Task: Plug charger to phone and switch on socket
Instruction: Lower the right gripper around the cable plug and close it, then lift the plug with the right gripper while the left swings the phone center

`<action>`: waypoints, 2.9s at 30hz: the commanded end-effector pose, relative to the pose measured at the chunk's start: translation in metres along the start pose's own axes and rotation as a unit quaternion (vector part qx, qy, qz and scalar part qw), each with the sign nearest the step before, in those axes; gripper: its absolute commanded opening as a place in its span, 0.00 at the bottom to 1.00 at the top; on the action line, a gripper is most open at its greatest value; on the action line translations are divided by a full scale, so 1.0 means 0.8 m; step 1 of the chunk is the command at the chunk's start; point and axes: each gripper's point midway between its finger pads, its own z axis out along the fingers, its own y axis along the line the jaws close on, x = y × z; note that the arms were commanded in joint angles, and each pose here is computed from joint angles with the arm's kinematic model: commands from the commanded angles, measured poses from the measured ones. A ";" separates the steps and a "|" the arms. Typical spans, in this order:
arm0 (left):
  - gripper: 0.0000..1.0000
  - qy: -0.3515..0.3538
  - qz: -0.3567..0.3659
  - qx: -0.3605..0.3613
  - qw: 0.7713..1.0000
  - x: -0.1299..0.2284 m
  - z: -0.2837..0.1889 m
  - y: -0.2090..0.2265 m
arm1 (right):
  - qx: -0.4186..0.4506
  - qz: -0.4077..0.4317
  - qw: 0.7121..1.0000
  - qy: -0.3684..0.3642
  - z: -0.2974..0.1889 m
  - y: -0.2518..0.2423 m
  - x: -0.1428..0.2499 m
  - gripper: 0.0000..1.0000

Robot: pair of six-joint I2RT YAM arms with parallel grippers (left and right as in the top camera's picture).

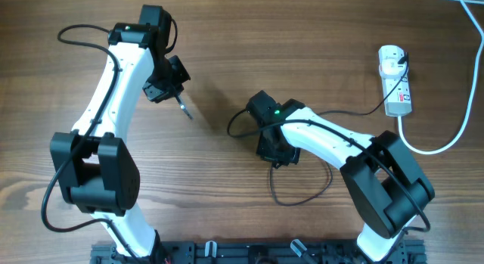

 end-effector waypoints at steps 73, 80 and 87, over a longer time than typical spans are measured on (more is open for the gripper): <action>0.04 0.034 0.144 0.345 0.927 0.015 -0.067 -0.146 | -0.113 -0.144 0.983 -0.025 -0.070 0.048 0.003 0.04; 0.04 0.049 0.168 0.412 0.894 0.025 -0.091 -0.169 | -0.191 -0.205 0.958 -0.055 -0.139 0.061 0.023 0.04; 0.04 0.043 0.187 0.422 0.886 0.026 -0.095 -0.172 | -0.236 -0.230 0.942 -0.070 -0.180 0.063 0.039 0.05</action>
